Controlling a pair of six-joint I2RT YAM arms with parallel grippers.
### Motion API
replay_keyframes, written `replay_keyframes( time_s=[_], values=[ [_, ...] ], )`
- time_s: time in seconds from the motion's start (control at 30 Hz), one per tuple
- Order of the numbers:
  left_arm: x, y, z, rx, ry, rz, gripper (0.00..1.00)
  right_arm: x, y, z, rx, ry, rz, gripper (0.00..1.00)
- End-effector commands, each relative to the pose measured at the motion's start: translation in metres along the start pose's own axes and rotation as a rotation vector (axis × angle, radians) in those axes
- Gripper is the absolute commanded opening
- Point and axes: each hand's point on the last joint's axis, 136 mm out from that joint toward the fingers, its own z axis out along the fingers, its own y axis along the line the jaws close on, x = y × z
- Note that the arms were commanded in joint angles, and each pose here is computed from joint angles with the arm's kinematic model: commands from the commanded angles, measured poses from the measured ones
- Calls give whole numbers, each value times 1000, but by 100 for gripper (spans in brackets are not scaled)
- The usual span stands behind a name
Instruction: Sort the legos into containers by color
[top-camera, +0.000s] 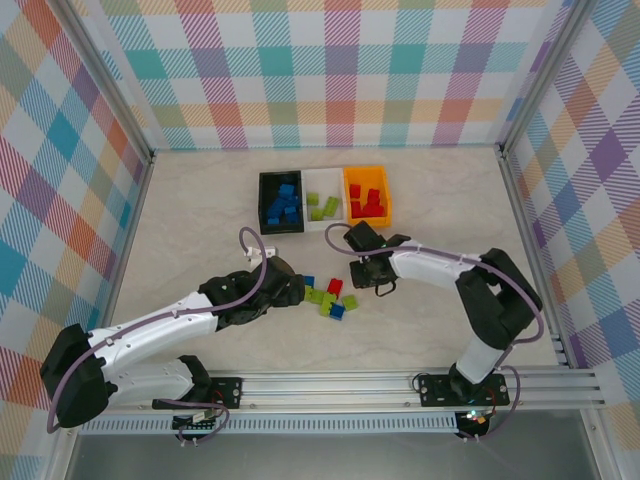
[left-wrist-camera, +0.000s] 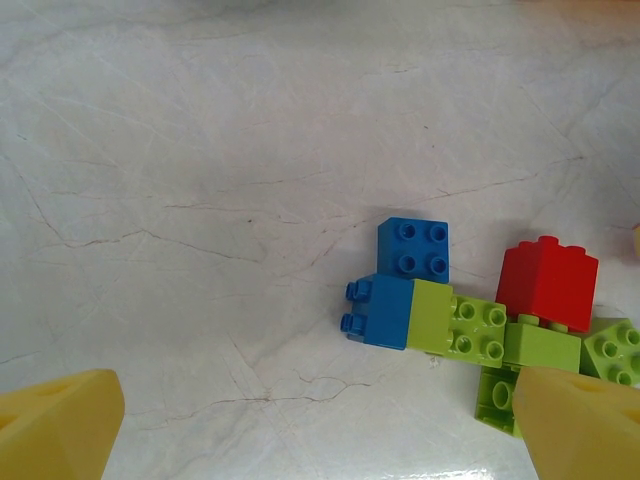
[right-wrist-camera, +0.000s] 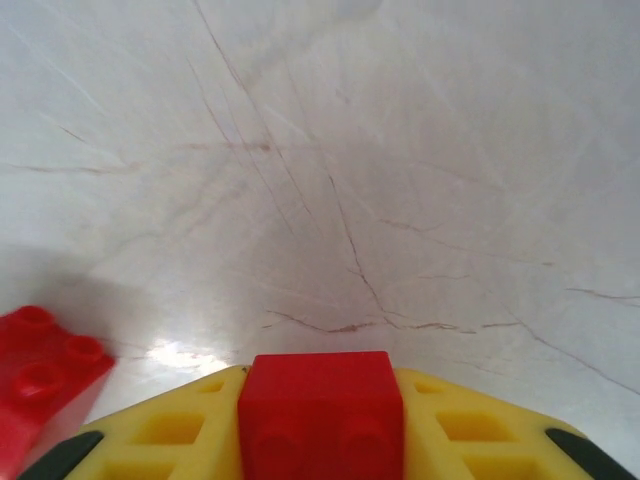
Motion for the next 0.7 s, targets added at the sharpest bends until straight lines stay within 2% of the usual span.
replay_keyframes(
  time_s=[0.0, 0.17, 0.33, 0.57, 0.63, 0.67],
  values=[
    [0, 8, 1, -28, 1, 12, 100, -53, -2, -44, -42, -159, 19, 35],
    [1, 7, 3, -23, 6, 6, 100, -124, -12, -57, -55, -245, 86, 35],
    [3, 6, 3, -18, 20, 10, 100, -180, -25, -35, -34, -269, 171, 35],
    [2, -5, 7, 1, 40, 33, 100, -218, -38, 4, 4, -230, 227, 38],
    [-1, -12, 8, 19, 44, 45, 100, -224, -41, 9, -7, -225, 254, 41],
    [-1, -15, 10, 21, 51, 57, 100, -227, -41, 9, -17, -229, 264, 47]
  ],
)
